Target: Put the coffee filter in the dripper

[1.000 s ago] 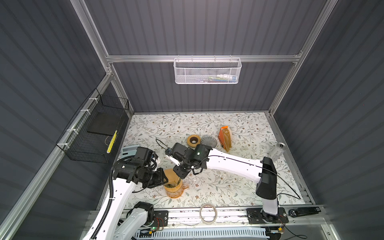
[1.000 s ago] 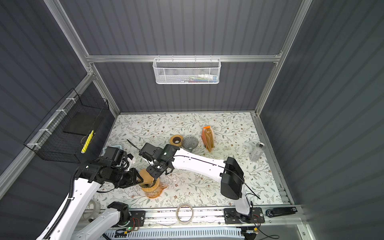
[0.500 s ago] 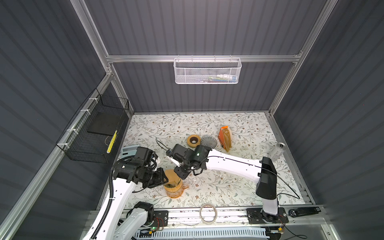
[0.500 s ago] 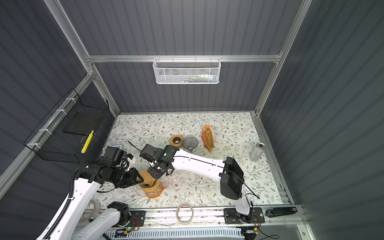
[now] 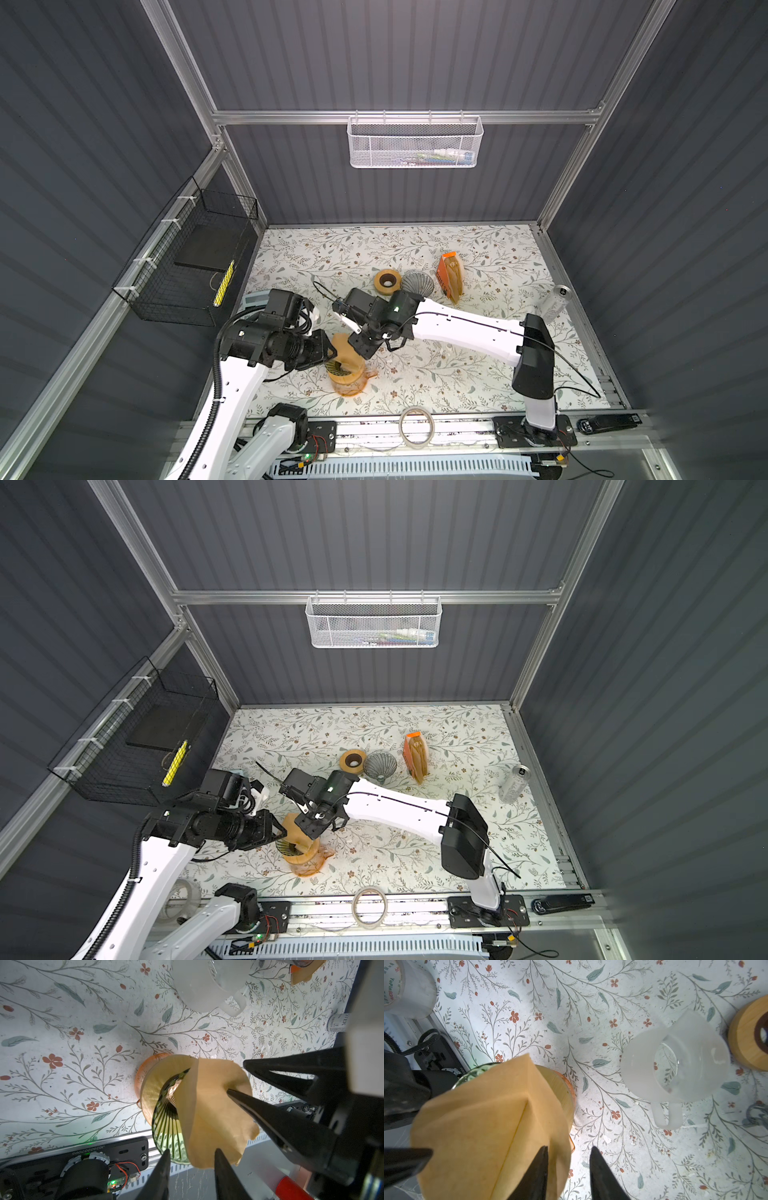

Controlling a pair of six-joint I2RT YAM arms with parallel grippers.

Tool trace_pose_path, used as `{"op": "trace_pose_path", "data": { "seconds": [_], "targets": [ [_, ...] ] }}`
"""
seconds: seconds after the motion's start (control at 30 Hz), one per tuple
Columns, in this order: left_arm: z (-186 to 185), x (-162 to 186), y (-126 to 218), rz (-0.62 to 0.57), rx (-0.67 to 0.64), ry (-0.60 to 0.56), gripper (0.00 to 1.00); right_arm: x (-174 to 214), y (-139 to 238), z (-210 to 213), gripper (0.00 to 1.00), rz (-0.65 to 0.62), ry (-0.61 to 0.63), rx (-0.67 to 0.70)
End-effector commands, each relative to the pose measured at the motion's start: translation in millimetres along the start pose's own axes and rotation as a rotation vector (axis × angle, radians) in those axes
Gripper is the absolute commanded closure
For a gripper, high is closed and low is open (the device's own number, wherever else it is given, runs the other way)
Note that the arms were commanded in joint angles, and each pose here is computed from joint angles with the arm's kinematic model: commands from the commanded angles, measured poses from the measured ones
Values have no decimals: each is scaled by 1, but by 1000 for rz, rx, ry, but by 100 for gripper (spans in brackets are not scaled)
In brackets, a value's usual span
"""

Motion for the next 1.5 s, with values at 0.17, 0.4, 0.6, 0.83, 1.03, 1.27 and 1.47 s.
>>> {"op": "trace_pose_path", "data": {
  "seconds": [0.17, 0.4, 0.6, 0.83, 1.03, 1.27, 1.47],
  "targets": [
    [2, 2, -2, 7, -7, 11, 68, -5, 28, 6, 64, -53, -4, -15],
    [0, -4, 9, -39, -19, -1, 71, -3, 30, 8, 67, -53, -2, -18],
    [-6, -9, 17, -61, -12, -12, 72, -2, 23, 9, 76, -46, -1, -25],
    [-20, -19, 20, -82, 58, -18, 75, 0, 14, 12, 81, -28, -5, -41],
    [-21, -21, 6, -57, 95, -10, 78, 0, 14, 13, 81, -29, -10, -49],
    [-10, -6, -6, -5, 74, 6, 79, 1, 10, 14, 82, -21, -15, -56],
    [-1, 4, -9, 11, 37, 15, 79, 1, 8, 15, 82, -19, -15, -61]
  ]
}}
Point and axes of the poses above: each gripper's point midway between its finger pads, its own y axis back along the fingers, its own z axis along the line the jaws close on, x = y × z, the point moved 2 cm from there along y, back along the fingers, and after that the axes turned 3 degrees about -y, right-handed, at the moved point
